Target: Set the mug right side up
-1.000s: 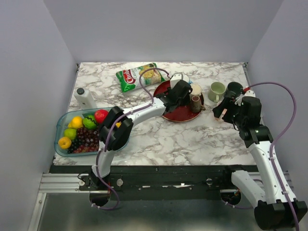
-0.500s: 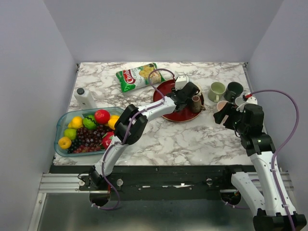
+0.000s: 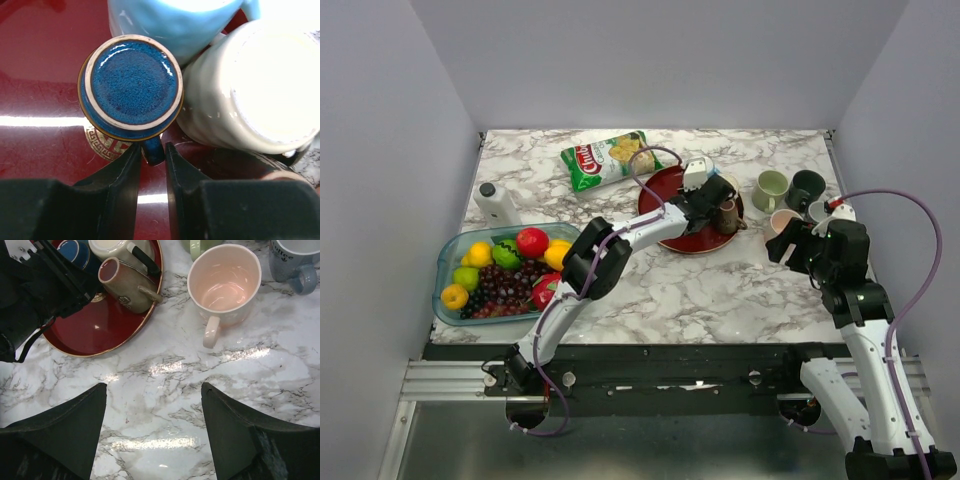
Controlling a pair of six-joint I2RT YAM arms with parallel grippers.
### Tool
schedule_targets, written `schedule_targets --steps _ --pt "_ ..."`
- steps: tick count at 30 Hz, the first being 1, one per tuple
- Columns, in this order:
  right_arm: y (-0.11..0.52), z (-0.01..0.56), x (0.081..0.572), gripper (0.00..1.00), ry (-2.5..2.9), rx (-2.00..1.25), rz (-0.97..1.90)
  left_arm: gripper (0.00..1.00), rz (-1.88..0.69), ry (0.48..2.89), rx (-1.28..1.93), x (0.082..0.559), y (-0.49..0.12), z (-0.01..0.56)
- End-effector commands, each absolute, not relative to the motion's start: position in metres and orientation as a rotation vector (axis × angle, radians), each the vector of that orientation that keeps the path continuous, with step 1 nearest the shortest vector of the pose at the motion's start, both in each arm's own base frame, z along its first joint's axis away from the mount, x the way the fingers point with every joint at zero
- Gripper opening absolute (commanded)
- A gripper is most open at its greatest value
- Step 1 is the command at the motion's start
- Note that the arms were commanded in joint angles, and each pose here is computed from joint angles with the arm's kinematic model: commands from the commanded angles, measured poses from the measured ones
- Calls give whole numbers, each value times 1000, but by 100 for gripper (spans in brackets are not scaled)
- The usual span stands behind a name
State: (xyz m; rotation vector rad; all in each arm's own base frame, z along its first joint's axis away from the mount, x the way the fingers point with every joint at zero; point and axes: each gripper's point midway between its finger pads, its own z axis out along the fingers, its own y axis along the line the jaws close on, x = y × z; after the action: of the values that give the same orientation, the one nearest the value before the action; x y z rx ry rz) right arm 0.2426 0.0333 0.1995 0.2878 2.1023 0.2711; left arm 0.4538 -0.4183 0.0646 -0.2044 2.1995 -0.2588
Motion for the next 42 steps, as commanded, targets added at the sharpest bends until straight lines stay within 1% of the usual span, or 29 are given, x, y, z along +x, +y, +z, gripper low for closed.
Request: schedule_targets --steps 1,2,5,8,9,11,12,15,16,18,19,20,22,23,24,25,26,27,30,33,38,41,42 --pt "28 200 239 82 2098 291 239 32 -210 2139 -279 461 -398 77" --pt "29 199 240 82 2102 291 243 32 -214 2134 -281 461 -398 81" --pt "30 197 240 82 2106 288 248 28 -201 2130 -284 459 -393 81" --pt "30 197 241 82 2106 288 253 21 -190 2127 -287 457 -389 82" --pt "31 197 242 82 2108 287 254 17 -188 2124 -288 456 -387 83" --pt "32 196 242 82 2110 285 259 12 -181 2129 -285 453 -384 81" --pt "32 195 242 82 2111 287 259 8 -181 2129 -283 452 -383 82" --pt "32 192 243 82 2116 286 262 3 -187 2144 -274 446 -379 82" --pt "32 192 243 82 2116 286 265 2 -180 2158 -263 441 -376 75" --pt "33 190 244 82 2121 286 267 2 -192 2164 -251 435 -373 80" --pt "34 188 244 82 2125 286 273 2 -186 2184 -235 429 -369 71" --pt "34 188 244 82 2123 290 274 2 -198 2181 -232 425 -367 77" --pt "34 186 245 82 2128 288 275 13 -198 2194 -192 414 -361 70" --pt "35 186 245 82 2127 287 279 18 -212 2182 -187 412 -361 78" --pt "35 185 245 82 2127 286 281 33 -210 2180 -178 408 -359 79" --pt "36 184 245 82 2132 286 284 39 -193 2185 -156 404 -355 75" --pt "36 183 246 82 2133 288 285 42 -194 2174 -156 403 -353 81" --pt "36 182 246 82 2136 291 286 49 -190 2176 -144 401 -353 82" --pt "37 180 246 82 2141 293 294 56 -172 2180 -123 399 -351 84" --pt "39 179 246 82 2141 291 301 59 -157 2180 -110 399 -351 86" --pt "39 177 244 82 2146 290 304 59 -149 2174 -117 402 -351 87" --pt "38 177 243 82 2147 291 300 56 -126 2163 -129 405 -350 89" --pt "38 176 243 82 2148 291 300 51 -123 2162 -129 406 -350 89"
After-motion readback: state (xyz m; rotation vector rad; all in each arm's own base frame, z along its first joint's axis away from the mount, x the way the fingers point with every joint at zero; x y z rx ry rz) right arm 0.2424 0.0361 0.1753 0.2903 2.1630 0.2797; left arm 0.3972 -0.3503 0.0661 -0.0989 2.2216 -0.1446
